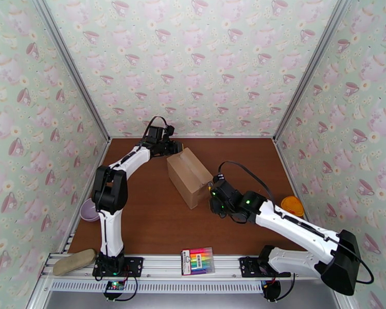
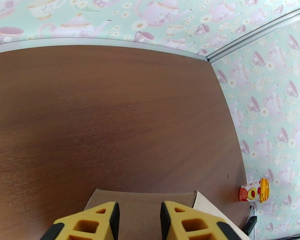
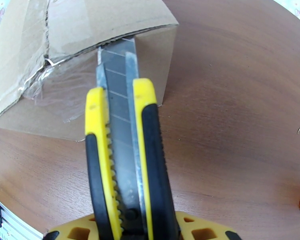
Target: Unpack the express box
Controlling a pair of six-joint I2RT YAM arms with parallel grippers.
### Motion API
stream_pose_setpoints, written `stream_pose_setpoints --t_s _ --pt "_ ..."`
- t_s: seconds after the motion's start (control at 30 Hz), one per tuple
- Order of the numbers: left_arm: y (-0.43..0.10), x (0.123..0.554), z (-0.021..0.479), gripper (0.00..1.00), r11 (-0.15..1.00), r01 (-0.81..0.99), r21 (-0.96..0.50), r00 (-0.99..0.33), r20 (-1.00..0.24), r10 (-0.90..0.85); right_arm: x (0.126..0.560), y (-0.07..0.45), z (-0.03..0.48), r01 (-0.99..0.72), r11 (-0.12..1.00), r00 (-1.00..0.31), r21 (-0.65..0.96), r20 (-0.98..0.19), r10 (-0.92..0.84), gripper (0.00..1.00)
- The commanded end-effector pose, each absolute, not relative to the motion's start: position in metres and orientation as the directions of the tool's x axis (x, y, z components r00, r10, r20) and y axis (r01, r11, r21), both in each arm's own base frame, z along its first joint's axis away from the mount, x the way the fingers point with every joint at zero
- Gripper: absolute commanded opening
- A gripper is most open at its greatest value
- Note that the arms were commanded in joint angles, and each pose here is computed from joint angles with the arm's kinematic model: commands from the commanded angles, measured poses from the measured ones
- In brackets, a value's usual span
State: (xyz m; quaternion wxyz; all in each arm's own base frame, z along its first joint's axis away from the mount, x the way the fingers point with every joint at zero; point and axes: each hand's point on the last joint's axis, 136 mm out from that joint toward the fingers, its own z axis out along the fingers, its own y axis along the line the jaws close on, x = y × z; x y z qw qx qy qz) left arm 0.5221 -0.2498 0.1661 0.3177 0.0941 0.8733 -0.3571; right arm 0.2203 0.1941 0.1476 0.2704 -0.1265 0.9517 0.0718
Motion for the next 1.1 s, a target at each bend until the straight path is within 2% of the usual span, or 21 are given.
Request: stream_pose_setpoints --t_s 0.0,0.27,0.57,1.07 --pt "-0.263 0.508 0.144 0.36 0.689 0.409 -0.598 -0.821 -0.57 -0.007 0.232 0.203 0.153 -0.308 0.949 -0.804 0.069 -0.551 -0.221 0.0" --pt "-0.269 0.505 0.143 0.36 0.666 0.427 -0.612 -0.822 -0.57 0.003 0.24 0.208 0.154 -0.326 0.944 -0.799 0.059 -0.551 -0.242 0.0" --pt "-0.267 0.506 0.141 0.36 0.677 0.423 -0.603 -0.82 -0.572 0.003 0.239 0.215 0.17 -0.344 0.933 -0.793 0.104 -0.564 -0.23 0.0" --pt "-0.261 0.512 0.143 0.37 0.706 0.422 -0.57 -0.801 -0.599 -0.005 0.24 0.213 0.164 -0.339 0.933 -0.81 0.122 -0.543 -0.223 0.0"
